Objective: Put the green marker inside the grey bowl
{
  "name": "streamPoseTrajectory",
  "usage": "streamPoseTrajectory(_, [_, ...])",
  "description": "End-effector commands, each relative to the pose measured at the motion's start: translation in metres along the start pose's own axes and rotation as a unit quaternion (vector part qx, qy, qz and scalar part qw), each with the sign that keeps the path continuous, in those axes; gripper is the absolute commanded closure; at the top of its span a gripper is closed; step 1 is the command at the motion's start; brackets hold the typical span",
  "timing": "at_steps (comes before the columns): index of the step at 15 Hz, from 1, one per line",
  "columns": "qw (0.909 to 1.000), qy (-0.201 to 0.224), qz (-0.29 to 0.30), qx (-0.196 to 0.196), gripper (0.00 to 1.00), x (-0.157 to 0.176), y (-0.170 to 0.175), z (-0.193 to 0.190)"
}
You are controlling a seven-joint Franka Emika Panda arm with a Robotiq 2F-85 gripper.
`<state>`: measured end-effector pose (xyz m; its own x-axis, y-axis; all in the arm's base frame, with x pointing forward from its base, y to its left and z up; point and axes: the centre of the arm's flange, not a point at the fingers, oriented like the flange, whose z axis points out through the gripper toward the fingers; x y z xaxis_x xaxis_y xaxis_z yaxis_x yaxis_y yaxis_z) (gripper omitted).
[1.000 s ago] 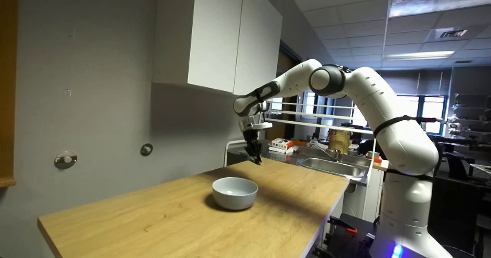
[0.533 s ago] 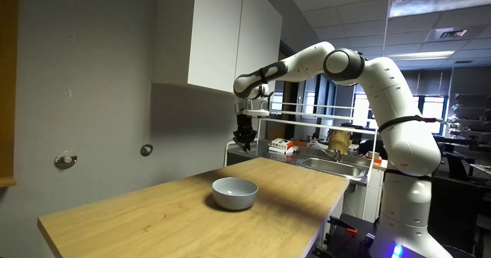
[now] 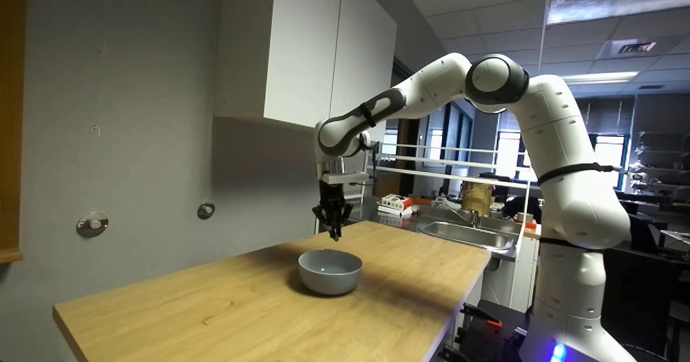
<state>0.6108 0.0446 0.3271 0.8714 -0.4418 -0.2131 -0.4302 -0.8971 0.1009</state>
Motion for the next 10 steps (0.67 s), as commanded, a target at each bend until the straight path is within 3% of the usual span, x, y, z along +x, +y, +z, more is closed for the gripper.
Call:
streamPoseTrajectory(1, [0.9998,0.01,0.017,-0.007,0.87,-0.055,-0.024,0.028])
streamPoseTrajectory(4, [0.9997,0.018,0.005,-0.016,0.87,-0.092,-0.044,0.058])
streamPoseTrajectory(5, [0.9997,0.017,0.004,-0.019,0.63,-0.097,-0.046,0.071])
streamPoseTrajectory(10, [0.999,0.005,0.005,-0.043,0.29,-0.119,-0.042,0.107])
